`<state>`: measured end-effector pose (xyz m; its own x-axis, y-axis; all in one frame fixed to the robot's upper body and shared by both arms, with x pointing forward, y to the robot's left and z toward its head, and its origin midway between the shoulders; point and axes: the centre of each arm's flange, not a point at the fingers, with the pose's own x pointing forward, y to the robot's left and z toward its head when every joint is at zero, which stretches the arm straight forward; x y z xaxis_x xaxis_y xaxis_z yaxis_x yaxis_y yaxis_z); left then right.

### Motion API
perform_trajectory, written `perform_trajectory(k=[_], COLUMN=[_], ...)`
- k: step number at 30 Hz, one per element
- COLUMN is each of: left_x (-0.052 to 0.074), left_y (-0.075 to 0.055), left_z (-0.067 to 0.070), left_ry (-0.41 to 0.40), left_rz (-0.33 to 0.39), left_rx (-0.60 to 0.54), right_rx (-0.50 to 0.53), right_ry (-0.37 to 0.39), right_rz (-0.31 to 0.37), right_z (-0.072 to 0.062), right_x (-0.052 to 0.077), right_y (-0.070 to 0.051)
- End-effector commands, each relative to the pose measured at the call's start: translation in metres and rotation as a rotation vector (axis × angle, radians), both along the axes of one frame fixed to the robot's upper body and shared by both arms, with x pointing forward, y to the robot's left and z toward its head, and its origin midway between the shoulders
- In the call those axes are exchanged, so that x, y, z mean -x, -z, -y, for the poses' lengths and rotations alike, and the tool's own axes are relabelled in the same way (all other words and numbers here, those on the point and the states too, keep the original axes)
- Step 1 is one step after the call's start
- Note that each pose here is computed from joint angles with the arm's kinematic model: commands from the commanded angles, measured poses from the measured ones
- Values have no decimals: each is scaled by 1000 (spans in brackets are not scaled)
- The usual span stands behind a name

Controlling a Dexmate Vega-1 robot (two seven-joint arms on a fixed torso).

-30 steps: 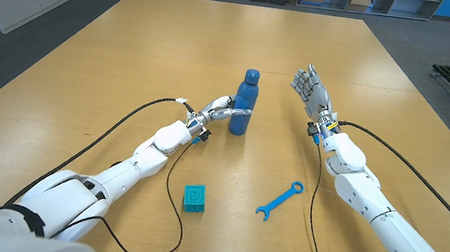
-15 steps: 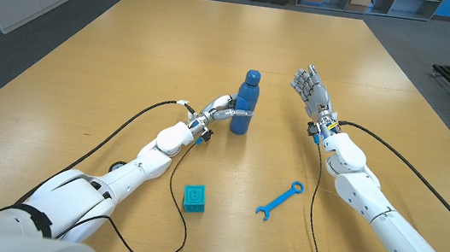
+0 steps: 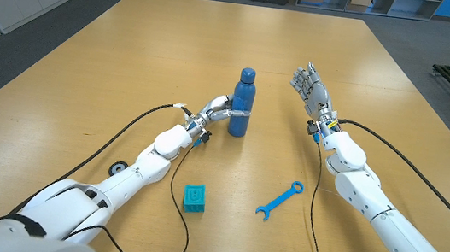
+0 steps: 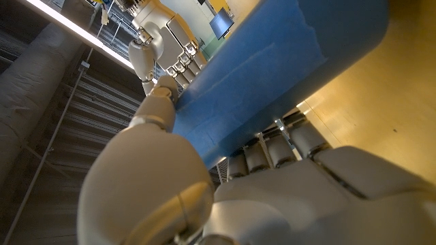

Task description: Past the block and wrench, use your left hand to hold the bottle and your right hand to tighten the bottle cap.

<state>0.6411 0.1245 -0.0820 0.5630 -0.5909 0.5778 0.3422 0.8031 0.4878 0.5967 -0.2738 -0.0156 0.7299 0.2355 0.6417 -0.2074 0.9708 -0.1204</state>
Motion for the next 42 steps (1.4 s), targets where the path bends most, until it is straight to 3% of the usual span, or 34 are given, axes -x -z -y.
perform_trajectory(k=[1,25,35,42], left_x=[16,44,60,73], left_y=[-9,-14,-17,-21], left_z=[-14,-46,-69,-91], left_ry=[-39,-129,-192,-257], left_rz=[24,51,63,91], left_rx=[18,35,38,43], right_rx=[7,13,30,55], right_ry=[1,-4,-6,-19], right_rz=[5,11,14,18], right_z=[-1,-3,-6,-14], right_x=[2,7,14,18], right_y=[0,0,2,5])
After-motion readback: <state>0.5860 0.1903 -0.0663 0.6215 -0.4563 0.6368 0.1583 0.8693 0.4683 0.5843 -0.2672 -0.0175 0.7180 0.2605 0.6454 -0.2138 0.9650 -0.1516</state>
